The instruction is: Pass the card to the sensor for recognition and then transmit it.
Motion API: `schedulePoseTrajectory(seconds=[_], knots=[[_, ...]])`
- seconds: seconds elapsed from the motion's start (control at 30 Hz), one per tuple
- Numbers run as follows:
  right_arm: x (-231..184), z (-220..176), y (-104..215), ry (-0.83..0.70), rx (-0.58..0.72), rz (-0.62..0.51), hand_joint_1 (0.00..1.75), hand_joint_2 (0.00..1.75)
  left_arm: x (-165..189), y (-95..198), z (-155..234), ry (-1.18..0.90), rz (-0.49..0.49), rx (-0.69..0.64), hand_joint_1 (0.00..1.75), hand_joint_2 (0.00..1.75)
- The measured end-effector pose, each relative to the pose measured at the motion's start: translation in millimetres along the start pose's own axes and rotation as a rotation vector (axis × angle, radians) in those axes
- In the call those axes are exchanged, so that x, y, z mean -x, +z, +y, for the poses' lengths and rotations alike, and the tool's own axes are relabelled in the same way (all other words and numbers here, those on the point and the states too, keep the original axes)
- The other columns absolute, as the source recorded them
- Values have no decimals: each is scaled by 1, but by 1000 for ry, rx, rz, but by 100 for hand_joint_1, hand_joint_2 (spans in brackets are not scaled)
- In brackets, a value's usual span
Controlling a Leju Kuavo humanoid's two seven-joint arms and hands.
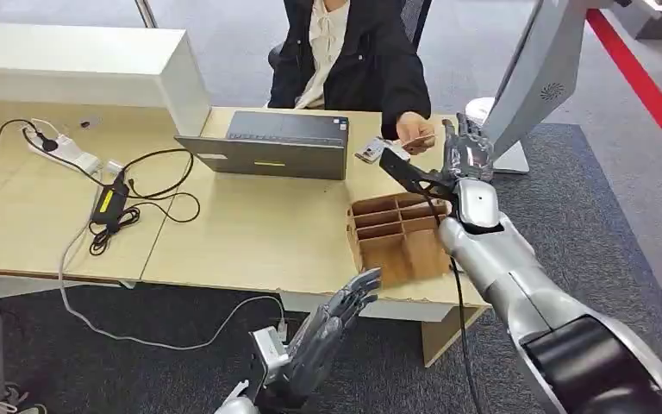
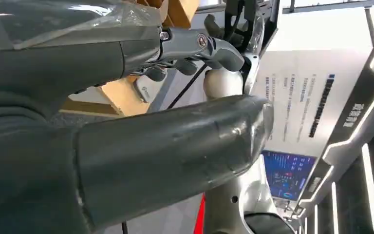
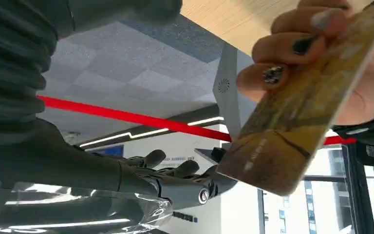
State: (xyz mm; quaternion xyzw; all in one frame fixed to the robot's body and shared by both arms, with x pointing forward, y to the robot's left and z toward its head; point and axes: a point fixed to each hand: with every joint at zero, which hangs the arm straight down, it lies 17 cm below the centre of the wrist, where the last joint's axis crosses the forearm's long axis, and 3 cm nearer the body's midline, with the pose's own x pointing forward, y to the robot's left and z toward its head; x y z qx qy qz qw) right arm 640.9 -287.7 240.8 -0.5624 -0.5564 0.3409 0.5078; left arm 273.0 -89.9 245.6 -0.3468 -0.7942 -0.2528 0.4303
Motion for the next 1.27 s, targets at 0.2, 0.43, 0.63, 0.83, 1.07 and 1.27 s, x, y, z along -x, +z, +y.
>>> schedulePoseTrajectory(seconds=[0.2, 0.43, 0.63, 0.83, 1.07, 1.27], knots=[[0, -2, -1, -2, 18, -19, 0, 175, 4, -1, 1, 2, 7, -7, 0, 0], [-13, -20, -3, -101, 99, -74, 0, 175, 7, -1, 4, -10, 12, -27, 0, 0], [-63, -61, 9, -322, 228, -250, 0, 175, 11, -1, 16, -73, 29, -86, 0, 0], [-65, -80, 48, -706, 297, -250, 0, 175, 14, 2, 32, -138, 47, -148, 0, 0], [-13, -57, 106, -1087, 316, -113, 0, 175, 11, 14, 48, -190, 65, -219, 0, 0], [7, -46, 140, -1177, 320, -66, 0, 175, 5, 21, 64, -211, 62, -269, 0, 0]])
